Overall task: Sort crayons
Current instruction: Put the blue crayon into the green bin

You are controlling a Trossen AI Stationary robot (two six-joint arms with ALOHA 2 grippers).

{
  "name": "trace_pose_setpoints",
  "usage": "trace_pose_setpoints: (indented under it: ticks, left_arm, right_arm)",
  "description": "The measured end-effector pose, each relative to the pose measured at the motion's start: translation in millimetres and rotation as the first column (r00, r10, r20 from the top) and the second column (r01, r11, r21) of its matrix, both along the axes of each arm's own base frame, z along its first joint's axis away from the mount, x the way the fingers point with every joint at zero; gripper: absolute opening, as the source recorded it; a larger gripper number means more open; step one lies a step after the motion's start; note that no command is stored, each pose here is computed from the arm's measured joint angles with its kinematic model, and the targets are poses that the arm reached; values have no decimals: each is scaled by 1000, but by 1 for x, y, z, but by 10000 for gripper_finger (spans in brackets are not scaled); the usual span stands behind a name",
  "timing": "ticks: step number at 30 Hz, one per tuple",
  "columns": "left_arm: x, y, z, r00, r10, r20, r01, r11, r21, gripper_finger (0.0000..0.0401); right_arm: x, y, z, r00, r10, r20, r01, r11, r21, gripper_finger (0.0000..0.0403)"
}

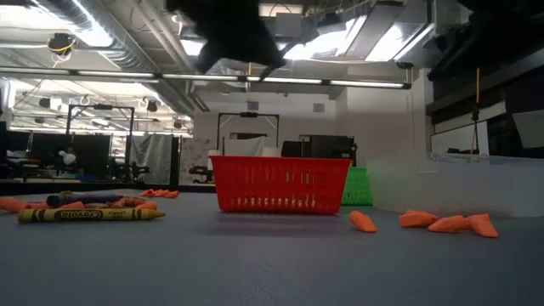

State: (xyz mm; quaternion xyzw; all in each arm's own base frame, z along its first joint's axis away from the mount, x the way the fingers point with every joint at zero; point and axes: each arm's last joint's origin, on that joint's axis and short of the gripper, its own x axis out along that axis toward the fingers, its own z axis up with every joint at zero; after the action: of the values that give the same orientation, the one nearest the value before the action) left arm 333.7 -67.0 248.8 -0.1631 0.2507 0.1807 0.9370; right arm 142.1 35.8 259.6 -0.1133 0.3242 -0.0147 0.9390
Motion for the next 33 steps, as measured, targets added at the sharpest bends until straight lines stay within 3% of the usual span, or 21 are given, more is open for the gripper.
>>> trace_pose_setpoints:
  ticks: [7, 15, 21, 33]
  left_arm:
    - [15, 43, 17, 991, 9, 130, -30, 986, 163, 12]
    - [26, 80, 24, 971, 37, 235, -91, 971, 222, 12]
    - [47, 96, -6, 973, 8, 231, -62, 972, 226, 12]
    - [65, 109, -74, 998, 41, 55, -52, 973, 224, 12]
  right_arm:
    - [-7, -2, -15, 971, -10, 240, -8, 997, 76, 113]
    - [-7, -2, -35, 961, -12, 276, -13, 996, 88, 113]
    - [-1, -1, -42, 954, -15, 300, -15, 995, 96, 113]
    - [1, 0, -43, 955, -14, 297, -15, 995, 95, 113]
